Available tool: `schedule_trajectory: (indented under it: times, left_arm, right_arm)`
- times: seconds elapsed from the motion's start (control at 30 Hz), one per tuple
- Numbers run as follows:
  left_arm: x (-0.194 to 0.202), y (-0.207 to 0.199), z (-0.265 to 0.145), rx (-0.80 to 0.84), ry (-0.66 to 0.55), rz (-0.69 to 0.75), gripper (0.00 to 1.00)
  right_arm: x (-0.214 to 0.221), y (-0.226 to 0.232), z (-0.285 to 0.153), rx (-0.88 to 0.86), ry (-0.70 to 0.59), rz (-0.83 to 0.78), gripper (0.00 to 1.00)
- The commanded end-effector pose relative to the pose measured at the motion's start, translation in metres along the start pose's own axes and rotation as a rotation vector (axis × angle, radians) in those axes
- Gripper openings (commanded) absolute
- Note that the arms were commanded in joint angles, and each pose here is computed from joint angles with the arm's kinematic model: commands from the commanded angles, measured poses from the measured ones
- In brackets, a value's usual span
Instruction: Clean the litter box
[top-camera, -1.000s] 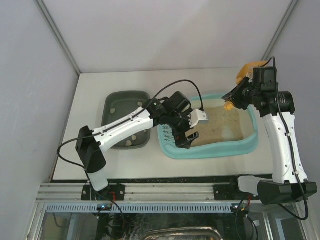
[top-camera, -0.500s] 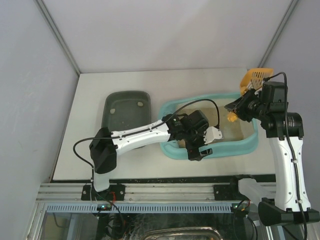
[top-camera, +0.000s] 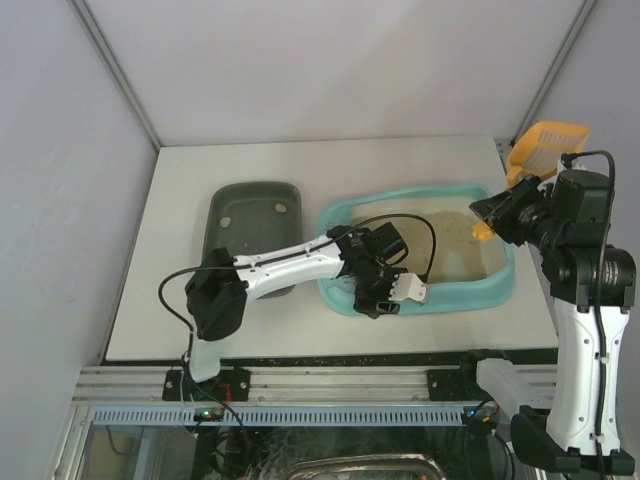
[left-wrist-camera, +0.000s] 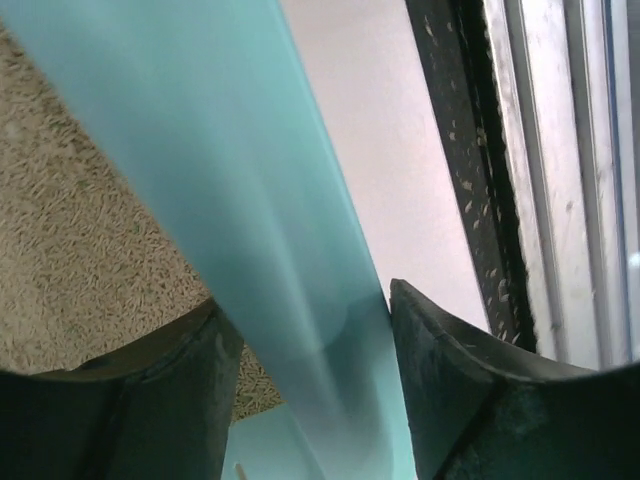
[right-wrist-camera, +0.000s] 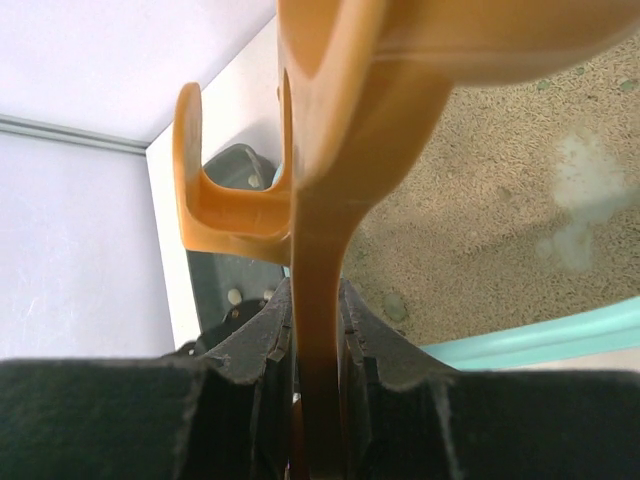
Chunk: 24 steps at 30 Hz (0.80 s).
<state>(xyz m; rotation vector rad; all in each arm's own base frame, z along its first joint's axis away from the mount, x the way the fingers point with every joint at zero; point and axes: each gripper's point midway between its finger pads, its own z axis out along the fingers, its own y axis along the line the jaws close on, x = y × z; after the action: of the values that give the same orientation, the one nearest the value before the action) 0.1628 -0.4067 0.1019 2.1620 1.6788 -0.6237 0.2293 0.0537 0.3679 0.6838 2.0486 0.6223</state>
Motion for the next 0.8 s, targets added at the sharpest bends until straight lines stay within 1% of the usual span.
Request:
schedule_trajectory:
  times: [0.0,0.03,0.07,0.1,0.13,0.17,0.3,0.37,0.5,0.6,0.77]
  left_arm:
    - [0.026,0.018,-0.019,0.120,0.073,0.233,0.54]
    - [0.031,0.024,-0.022,0.137,0.098,0.282,0.46]
    - [0.038,0.028,-0.025,0.160,0.124,0.291,0.36]
    - [0.042,0.033,-0.028,0.181,0.142,0.338,0.28]
    - [0.045,0.040,-0.031,0.191,0.160,0.362,0.22]
    - [0.050,0.046,-0.034,0.197,0.177,0.384,0.18]
    - [0.062,0.073,-0.049,0.215,0.208,0.539,0.10]
    - [0.071,0.090,-0.057,0.190,0.228,0.608,0.01]
    - [0.089,0.133,-0.069,0.119,0.275,0.697,0.00]
    - [0.100,0.175,-0.083,0.029,0.320,0.726,0.00]
    - [0.110,0.247,-0.100,-0.152,0.384,0.835,0.00]
  right_arm:
    - [-0.012,-0.001,-0.008,0.009,-0.060,0.007,0.00]
    - [-0.013,-0.002,-0.009,0.013,-0.065,0.013,0.00]
    - [-0.014,-0.003,-0.009,0.017,-0.071,0.018,0.00]
    - [-0.015,-0.004,-0.009,0.022,-0.077,0.023,0.00]
    - [-0.016,-0.006,-0.009,0.029,-0.084,0.028,0.00]
    - [-0.017,-0.007,-0.009,0.036,-0.089,0.034,0.00]
    - [-0.021,-0.014,-0.007,0.065,-0.101,0.072,0.00]
    - [-0.021,-0.015,-0.005,0.071,-0.096,0.087,0.00]
    - [-0.023,-0.016,-0.001,0.069,-0.094,0.107,0.00]
    - [-0.021,-0.016,0.002,0.062,-0.074,0.113,0.00]
    - [-0.007,-0.013,0.009,0.024,0.009,0.104,0.00]
